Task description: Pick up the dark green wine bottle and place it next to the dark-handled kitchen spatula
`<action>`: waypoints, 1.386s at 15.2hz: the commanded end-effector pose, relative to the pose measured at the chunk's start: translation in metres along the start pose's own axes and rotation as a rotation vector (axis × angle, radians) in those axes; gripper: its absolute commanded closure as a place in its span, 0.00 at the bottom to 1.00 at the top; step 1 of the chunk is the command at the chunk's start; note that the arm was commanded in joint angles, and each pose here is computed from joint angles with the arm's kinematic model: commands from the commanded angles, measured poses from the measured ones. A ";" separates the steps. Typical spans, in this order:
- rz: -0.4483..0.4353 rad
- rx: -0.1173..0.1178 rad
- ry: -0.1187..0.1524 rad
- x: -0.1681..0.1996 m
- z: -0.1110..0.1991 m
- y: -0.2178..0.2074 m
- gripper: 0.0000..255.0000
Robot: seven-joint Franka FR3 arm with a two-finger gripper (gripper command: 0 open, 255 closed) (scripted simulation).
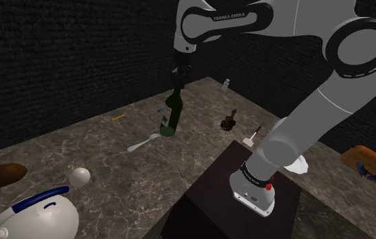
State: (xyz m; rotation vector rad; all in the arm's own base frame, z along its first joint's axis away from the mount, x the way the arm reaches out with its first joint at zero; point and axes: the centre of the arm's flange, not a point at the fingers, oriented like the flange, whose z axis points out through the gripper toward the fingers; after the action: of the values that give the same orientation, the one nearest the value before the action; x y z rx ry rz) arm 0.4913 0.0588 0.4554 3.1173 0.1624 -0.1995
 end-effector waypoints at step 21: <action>0.000 0.000 0.000 -0.048 -0.077 0.054 1.00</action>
State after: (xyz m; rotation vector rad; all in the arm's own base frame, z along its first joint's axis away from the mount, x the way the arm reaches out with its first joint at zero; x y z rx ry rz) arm 0.4659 0.0110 0.5377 3.1172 0.1609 -0.1996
